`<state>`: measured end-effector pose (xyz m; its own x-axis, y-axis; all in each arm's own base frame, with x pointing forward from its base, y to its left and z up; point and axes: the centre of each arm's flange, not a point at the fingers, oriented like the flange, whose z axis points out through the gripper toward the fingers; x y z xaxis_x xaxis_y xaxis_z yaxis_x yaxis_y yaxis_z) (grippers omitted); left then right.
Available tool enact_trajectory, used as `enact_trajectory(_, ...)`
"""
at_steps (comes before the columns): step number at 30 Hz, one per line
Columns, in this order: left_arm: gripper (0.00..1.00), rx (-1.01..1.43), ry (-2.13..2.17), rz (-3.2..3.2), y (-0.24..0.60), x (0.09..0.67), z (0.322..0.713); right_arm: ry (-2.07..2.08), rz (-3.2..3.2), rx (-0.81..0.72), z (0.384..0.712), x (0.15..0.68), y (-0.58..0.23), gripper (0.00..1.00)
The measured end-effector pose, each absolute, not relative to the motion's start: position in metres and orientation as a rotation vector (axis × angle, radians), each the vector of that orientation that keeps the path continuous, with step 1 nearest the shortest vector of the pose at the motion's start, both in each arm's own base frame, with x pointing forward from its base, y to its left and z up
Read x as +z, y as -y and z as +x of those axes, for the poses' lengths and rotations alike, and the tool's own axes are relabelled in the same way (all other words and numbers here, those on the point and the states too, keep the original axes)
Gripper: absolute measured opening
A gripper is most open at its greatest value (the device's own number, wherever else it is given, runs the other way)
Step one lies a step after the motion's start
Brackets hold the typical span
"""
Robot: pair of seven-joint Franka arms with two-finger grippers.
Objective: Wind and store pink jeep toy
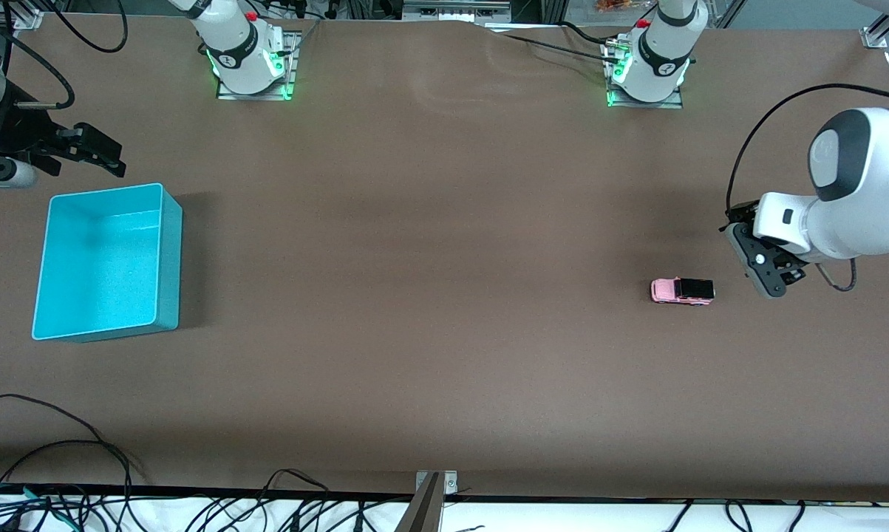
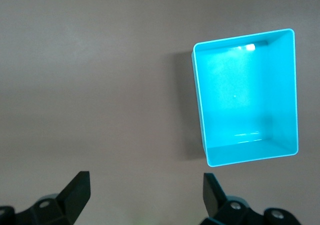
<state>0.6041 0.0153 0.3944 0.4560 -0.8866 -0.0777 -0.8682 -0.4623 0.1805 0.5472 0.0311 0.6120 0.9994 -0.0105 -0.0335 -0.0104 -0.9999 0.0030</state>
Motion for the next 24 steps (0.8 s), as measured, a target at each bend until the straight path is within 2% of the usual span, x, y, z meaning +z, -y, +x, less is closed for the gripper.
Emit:
enact_trajectory(14, 1.0, -0.111, 2.102, 2.317, -0.017, 0.308, 0.598, 0.016, 3.138, -0.052, 0.547, 0.612, -0.031, 1.0)
enact_trajectory(24, 1.0, -0.047, 2.239, 2.222, -0.018, 0.245, 0.585, 0.016, 3.138, -0.052, 0.547, 0.612, -0.031, 1.0)
